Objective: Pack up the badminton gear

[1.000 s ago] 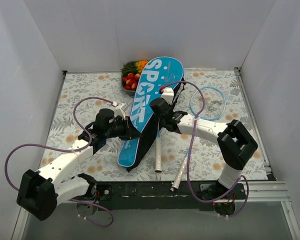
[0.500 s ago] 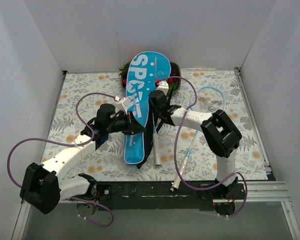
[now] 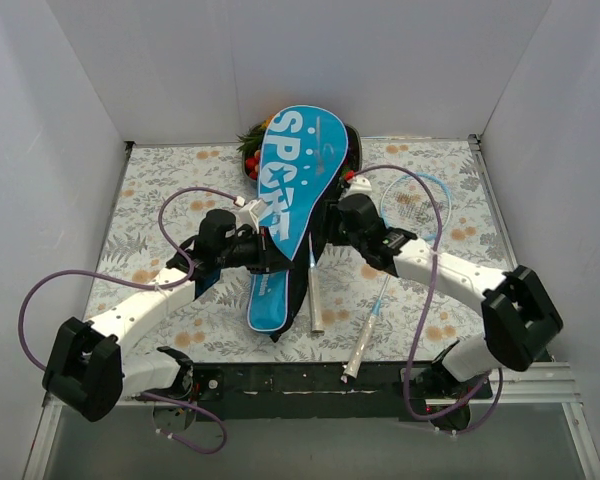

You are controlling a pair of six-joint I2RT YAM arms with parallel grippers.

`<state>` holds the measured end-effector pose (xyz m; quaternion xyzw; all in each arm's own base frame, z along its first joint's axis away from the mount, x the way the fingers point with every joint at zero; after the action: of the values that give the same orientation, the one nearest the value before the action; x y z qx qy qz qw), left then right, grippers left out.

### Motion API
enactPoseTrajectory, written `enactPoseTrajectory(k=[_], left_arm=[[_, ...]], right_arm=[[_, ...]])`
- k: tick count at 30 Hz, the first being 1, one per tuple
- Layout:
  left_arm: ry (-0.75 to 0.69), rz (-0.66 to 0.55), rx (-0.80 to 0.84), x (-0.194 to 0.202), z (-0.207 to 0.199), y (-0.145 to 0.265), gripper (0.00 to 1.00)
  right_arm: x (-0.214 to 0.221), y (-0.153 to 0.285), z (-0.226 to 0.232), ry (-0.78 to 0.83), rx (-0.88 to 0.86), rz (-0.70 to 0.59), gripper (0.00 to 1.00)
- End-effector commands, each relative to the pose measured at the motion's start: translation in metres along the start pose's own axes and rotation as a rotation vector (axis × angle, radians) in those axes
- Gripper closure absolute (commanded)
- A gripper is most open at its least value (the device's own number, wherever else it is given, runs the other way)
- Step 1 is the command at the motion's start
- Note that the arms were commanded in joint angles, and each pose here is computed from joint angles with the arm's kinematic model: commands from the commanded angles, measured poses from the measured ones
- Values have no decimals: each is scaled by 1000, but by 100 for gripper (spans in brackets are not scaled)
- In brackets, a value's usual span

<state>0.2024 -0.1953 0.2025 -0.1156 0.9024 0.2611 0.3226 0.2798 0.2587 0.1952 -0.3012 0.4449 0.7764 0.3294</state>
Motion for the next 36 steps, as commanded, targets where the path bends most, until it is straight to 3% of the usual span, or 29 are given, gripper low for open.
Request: enactPoseTrajectory(k=[1,6,13,22,36], left_arm=[[-50,-36,-14,-6,2,-3,100],[-57,-42,-40,-6,6,-3,100],[-45,-39,-50,-1,13,-8,100],[-54,-53,-38,-3,12,-9,100],[-69,-50,-21,-2,11,-8,100]], right_arm=[[37,42,-17,-9,-86,181,42],[85,70,-36,-45,-174,343,44],[124,93,-41,-143,-365,434,44],[154,102,-53,-261,-502,404,42],[162,87,-56,-301,-529,323,38]])
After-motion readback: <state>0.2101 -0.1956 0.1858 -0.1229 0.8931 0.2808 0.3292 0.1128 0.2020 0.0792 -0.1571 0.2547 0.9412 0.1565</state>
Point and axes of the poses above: each gripper's point midway between its finger pads, its own y axis back along the fingers, its own z axis along the line the jaws close on, x = y × z, the point moved 8 cm from there along y, back along the fingers, and after that the axes turned 6 degrees about -y, right-handed, at the moved point
